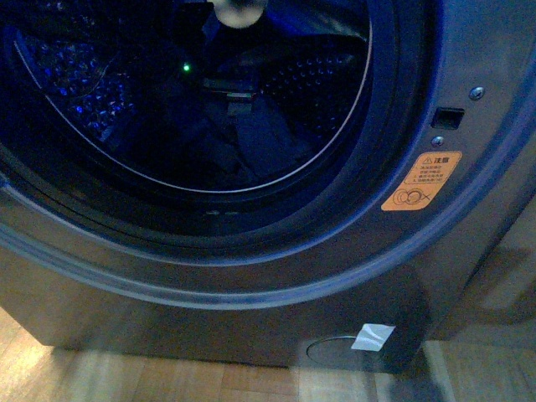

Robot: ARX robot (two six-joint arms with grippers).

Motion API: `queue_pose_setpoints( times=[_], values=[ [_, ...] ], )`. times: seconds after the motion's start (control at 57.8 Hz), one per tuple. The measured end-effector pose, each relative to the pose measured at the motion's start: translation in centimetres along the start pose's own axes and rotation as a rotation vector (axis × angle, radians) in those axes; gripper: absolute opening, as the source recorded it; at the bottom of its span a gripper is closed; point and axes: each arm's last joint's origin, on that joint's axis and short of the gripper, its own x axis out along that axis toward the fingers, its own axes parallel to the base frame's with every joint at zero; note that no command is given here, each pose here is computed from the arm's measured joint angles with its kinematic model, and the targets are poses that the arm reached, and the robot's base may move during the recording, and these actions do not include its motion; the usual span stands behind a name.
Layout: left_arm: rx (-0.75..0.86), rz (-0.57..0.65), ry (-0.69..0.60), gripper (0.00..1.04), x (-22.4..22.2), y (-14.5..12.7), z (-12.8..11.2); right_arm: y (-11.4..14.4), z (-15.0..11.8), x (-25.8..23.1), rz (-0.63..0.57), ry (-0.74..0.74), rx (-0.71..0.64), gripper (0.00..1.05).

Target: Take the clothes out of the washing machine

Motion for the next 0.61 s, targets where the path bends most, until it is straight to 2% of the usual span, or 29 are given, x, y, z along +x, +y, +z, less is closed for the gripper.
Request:
queue_pose_setpoints(
  times=[0.052,0.207,0.346,0.605],
  values=[
    [0.007,0.011,0.024,0.98,0.6,-0.2,0.0,0.0,0.0,0.0,0.000,0.000,0.000,0.97],
    [0.028,0.145,0.143,0.98,3.0,0.0,-1.1,0.0,0.0,0.0,0.000,0.000,0.000,0.97],
    [0.009,0.144,0.242,0.98,4.0,0.1,-2.8,0.0,0.0,0.0,0.000,0.000,0.000,0.97],
    [0.008,0.140,0.308,0.98,4.4,0.0,-4.2,0.0,0.0,0.0,0.000,0.000,0.000,0.97]
  ],
)
